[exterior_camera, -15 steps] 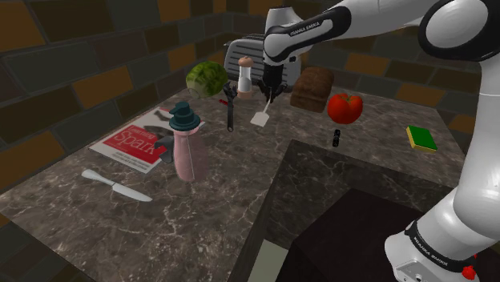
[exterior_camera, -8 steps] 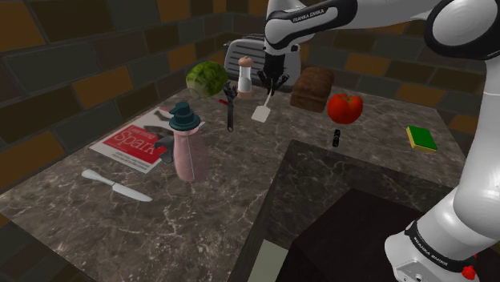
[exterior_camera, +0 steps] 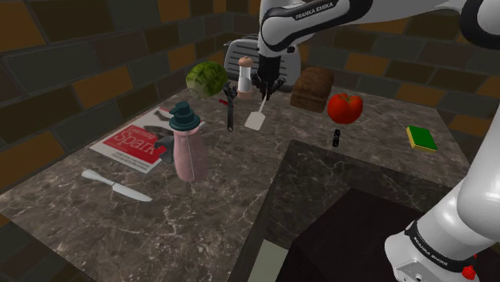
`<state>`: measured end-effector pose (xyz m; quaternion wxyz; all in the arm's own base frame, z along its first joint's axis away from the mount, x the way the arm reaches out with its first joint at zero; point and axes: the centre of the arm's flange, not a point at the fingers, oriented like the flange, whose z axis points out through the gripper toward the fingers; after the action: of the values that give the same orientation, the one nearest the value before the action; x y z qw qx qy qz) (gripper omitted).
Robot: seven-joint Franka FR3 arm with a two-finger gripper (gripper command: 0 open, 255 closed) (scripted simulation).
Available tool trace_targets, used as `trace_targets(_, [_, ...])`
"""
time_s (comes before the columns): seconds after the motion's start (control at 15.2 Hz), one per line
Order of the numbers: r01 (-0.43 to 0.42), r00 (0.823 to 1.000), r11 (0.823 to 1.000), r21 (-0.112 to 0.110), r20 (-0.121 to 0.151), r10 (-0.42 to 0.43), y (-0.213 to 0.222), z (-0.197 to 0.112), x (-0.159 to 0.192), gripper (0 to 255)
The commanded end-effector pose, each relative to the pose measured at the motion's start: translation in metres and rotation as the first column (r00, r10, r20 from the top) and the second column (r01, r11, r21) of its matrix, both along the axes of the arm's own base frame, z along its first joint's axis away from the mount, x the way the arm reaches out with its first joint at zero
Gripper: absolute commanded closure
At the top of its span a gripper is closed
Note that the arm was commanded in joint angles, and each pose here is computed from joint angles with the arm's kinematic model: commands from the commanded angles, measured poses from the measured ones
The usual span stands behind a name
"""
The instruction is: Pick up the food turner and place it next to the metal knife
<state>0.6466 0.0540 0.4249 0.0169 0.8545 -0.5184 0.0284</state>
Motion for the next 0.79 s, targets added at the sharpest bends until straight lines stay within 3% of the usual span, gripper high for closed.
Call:
trace_targets(0.0, [0.001,1.0,1.0,0.0,0.0,-0.001,0.024,-0.002,-0.014,255])
trace_targets(0.73, [0.001,1.0,1.0,0.0,0.0,-0.001,0.148,-0.002,-0.088,255])
